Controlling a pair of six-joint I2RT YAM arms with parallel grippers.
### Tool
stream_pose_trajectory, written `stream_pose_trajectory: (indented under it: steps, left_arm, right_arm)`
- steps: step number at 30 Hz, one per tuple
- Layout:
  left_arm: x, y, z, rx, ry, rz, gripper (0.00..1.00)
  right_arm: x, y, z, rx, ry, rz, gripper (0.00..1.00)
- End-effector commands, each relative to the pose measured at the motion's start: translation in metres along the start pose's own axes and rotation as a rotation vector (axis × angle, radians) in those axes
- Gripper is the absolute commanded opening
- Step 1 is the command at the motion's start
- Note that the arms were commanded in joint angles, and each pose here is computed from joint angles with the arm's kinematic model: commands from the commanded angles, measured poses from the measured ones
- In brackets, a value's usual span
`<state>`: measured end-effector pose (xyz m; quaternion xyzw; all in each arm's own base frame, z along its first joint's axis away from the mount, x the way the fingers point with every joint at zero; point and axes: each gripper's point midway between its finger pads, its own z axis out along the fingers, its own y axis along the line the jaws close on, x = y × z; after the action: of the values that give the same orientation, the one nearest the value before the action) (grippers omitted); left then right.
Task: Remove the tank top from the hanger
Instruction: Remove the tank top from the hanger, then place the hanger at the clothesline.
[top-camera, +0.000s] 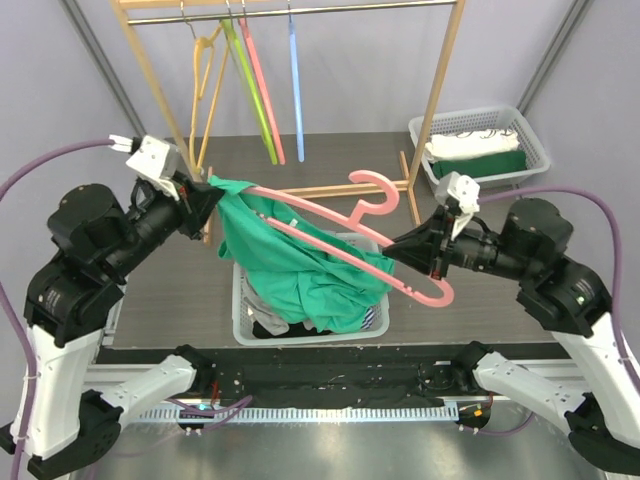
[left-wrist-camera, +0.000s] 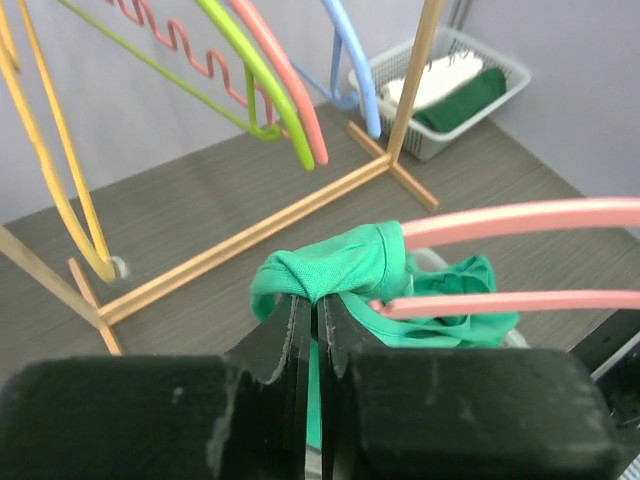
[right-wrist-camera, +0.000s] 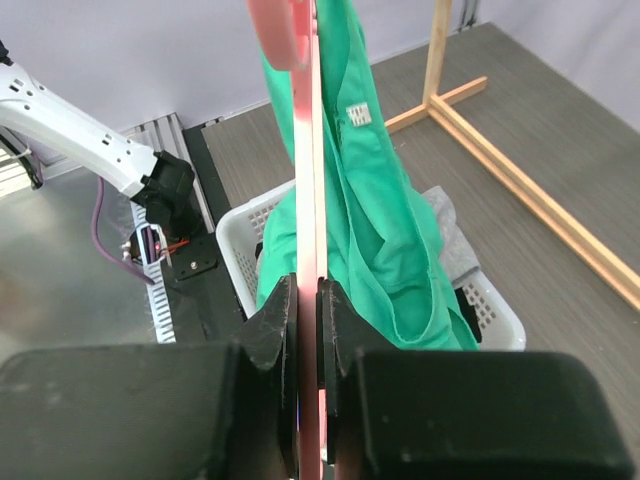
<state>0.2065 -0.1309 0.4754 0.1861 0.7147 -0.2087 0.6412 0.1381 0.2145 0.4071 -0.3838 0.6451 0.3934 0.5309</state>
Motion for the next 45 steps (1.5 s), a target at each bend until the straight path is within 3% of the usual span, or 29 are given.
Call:
stream_pose_trajectory:
  steps: [1,16,19,23,28,33,37,41,45]
  left_arm:
    - [0.045,0.007,0.015,-0.011,0.134,0.049,0.04]
    - [0.151,-0.014,0.049,0.112,0.449,0.078,0.02]
    - [0.163,-0.03,0.05,0.175,0.483,0.146,0.01]
    - [0.164,-0.056,0.054,0.265,0.504,0.245,0.01]
    - [0.19,-0.08,0.068,0.339,0.559,0.343,0.01]
    - [0.229,-0.085,0.082,0.303,0.632,0.459,0.03]
    - [0.273,-0.074,0.09,0.254,0.853,0.574,0.02]
    - [0.282,-0.081,0.098,0.287,0.81,0.572,0.01]
    - [0.33,-0.078,0.084,0.329,0.903,0.575,0.01]
  right_arm:
    - [-0.025,0.01,-0.035,0.049,-0.056,-0.071,0.01]
    - [-0.05,0.02,-0.088,0.166,-0.14,-0.104,0.01]
    - [-0.064,0.002,-0.096,0.292,-0.183,-0.082,0.01]
    - [-0.076,-0.045,-0.113,0.584,-0.218,0.023,0.01]
    - [-0.065,-0.076,-0.115,0.763,-0.163,0.139,0.01]
    - [-0.043,-0.103,-0.101,0.885,-0.05,0.205,0.01]
    - [-0.036,-0.12,-0.095,0.965,-0.017,0.222,0.01]
    - [-0.025,-0.137,-0.085,1.026,0.032,0.218,0.01]
    - [-0.024,-0.152,-0.065,1.044,0.083,0.206,0.01]
